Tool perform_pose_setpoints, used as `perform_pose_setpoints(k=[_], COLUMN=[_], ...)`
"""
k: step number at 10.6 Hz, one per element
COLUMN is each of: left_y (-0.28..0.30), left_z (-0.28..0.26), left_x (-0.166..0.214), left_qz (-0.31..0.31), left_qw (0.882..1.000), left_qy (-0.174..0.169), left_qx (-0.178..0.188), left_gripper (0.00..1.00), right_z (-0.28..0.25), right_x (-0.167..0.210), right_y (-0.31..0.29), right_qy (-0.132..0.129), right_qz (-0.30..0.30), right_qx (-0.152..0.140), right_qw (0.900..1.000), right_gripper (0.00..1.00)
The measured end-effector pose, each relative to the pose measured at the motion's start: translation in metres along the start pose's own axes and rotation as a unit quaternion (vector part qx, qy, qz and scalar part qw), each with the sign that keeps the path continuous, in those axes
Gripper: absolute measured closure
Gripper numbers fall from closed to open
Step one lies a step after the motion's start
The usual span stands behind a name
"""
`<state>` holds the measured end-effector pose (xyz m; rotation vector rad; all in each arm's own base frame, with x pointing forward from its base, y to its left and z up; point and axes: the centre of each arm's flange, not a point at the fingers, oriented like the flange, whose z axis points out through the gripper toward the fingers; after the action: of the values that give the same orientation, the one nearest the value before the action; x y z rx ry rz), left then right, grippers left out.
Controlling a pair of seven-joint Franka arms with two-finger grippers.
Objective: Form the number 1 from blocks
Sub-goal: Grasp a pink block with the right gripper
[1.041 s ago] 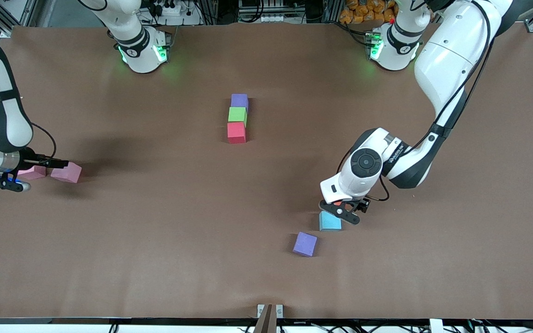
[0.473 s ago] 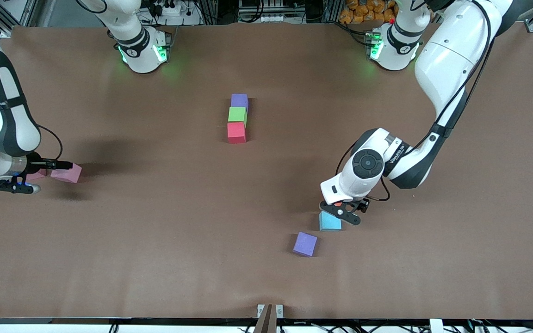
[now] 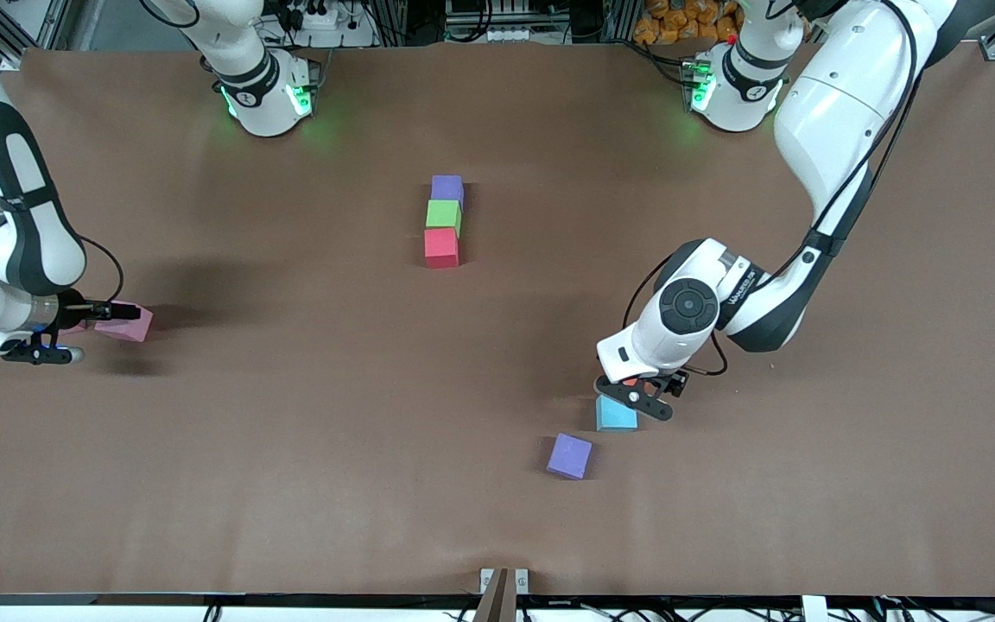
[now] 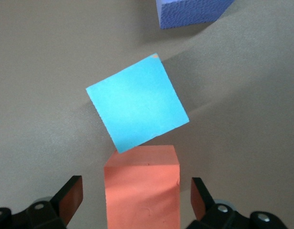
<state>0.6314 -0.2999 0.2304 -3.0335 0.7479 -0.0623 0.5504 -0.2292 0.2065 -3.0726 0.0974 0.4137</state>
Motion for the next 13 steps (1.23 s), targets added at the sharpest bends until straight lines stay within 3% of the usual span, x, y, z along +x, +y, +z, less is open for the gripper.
perform_pose_setpoints(k=[8, 9, 10, 11, 13], left_y=[0.005, 0.005, 0.005, 0.005, 0.006], left_z=[0.035, 0.037, 0.037, 0.036, 0.034], left_x=[-0.010, -0.011, -0.011, -0.010, -0.009], left_qz=[0.002, -0.004, -0.020, -0.038, -0.069], left_qw=[1.000, 0.999, 0.999, 0.999, 0.997], left_qy=[-0.030, -0.032, -0.032, -0.032, -0.030], left_qx=[-0.007, -0.009, -0.009, -0.009, -0.008], left_gripper=[0.00, 0.14, 0.29, 0.36, 0.36], right_z=[0.009, 0.010, 0.009, 0.009, 0.008], right_x=[0.005, 0.005, 0.005, 0.005, 0.007], right_y=[0.001, 0.001, 0.002, 0.001, -0.004], right_qy=[0.013, 0.013, 0.014, 0.014, 0.015], right_qz=[-0.005, -0.005, -0.005, -0.006, -0.012], right_qx=[-0.002, -0.002, -0.002, -0.003, -0.002], right_qw=[1.000, 1.000, 1.000, 1.000, 1.000], right_gripper=[0.27, 0.27, 0.40, 0.41, 0.41])
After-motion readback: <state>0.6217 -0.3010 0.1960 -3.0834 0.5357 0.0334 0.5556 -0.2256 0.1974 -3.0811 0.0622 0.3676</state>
